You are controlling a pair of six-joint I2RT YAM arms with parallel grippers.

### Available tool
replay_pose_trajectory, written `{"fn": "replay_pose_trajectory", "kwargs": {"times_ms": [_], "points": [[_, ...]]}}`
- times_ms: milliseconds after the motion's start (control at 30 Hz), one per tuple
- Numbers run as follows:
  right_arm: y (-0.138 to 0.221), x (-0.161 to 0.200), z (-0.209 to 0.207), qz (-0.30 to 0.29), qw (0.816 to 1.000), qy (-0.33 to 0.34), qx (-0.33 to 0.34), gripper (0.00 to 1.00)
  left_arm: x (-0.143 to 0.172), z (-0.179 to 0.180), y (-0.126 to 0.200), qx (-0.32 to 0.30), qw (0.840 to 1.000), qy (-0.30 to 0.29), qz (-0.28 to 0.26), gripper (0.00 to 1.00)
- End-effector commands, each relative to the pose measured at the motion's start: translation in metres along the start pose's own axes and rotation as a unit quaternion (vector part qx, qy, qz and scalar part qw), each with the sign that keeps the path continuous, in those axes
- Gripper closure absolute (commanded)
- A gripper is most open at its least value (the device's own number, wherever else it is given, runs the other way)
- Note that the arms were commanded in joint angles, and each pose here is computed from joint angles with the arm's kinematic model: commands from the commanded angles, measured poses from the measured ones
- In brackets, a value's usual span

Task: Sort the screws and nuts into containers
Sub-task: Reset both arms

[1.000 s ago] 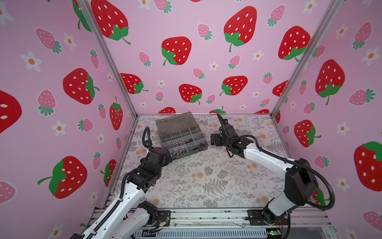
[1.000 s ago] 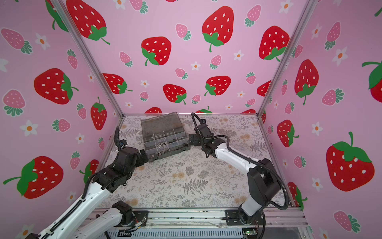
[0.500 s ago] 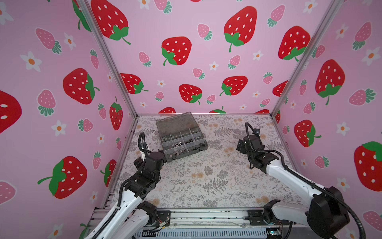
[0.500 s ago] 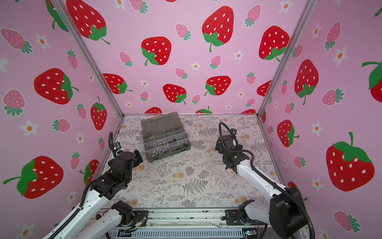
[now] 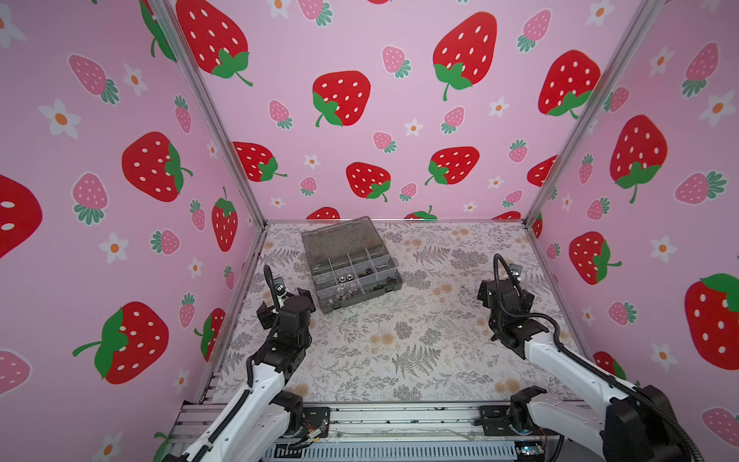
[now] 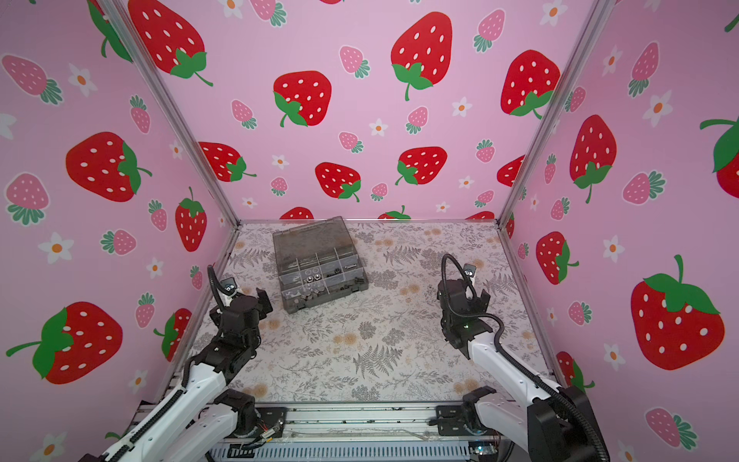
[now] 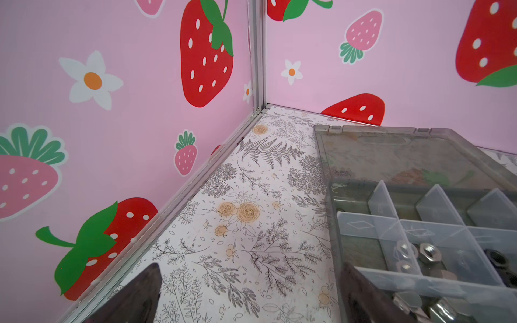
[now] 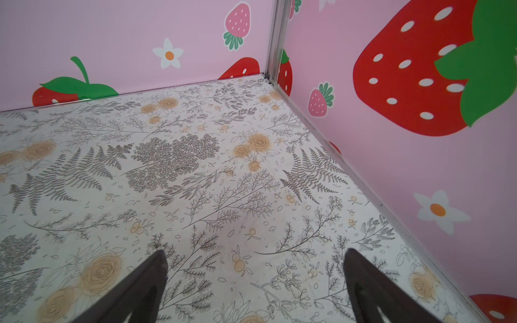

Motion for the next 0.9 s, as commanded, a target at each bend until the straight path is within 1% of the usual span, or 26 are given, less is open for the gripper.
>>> {"fn": "replay_pose_trajectory", "kwargs": {"times_ms": [0, 133, 300, 367, 400, 600, 700, 867], "points": [[0.002, -0.011, -0.015, -0.046, 0.998, 0.014, 0.038, 0.0, -0.01, -0.01, -0.012, 0.035, 0.999, 0.017, -0.023, 0.01], [0.007, -0.005, -0.023, -0.078, 0.996, 0.014, 0.038, 0.0, -0.002, -0.014, -0.025, 0.052, 0.998, 0.011, -0.031, 0.01], [0.016, -0.002, -0.034, -0.117, 0.993, -0.001, 0.034, 0.0, 0.008, -0.017, -0.03, 0.075, 0.996, -0.002, -0.043, 0.01], [0.018, 0.001, -0.035, -0.126, 0.992, 0.003, 0.03, 0.0, 0.01, -0.02, -0.029, 0.094, 0.994, -0.001, -0.051, 0.01], [0.023, -0.005, -0.037, -0.14, 0.99, -0.007, 0.025, 0.0, 0.011, -0.022, -0.029, 0.103, 0.993, 0.0, -0.055, 0.01], [0.034, -0.004, -0.042, -0.184, 0.983, -0.014, 0.001, 0.0, 0.014, -0.038, -0.033, 0.16, 0.985, -0.007, -0.07, 0.01], [0.036, 0.0, -0.046, -0.197, 0.98, -0.014, -0.002, 0.0, 0.019, -0.047, -0.038, 0.184, 0.98, -0.014, -0.069, 0.01], [0.035, 0.011, -0.048, -0.212, 0.977, -0.014, -0.02, 0.0, 0.037, -0.065, -0.054, 0.215, 0.975, -0.032, -0.05, 0.01]]}}
Point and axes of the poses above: each gripper's point midway between its finger pads, its own y axis back along the fingers, its own z axis along the line the jaws close on, x = y × z, the point moved 1 cm from there along y, back along the fingers, and after that the axes turned 1 degree about y, right-handed, at the moved point
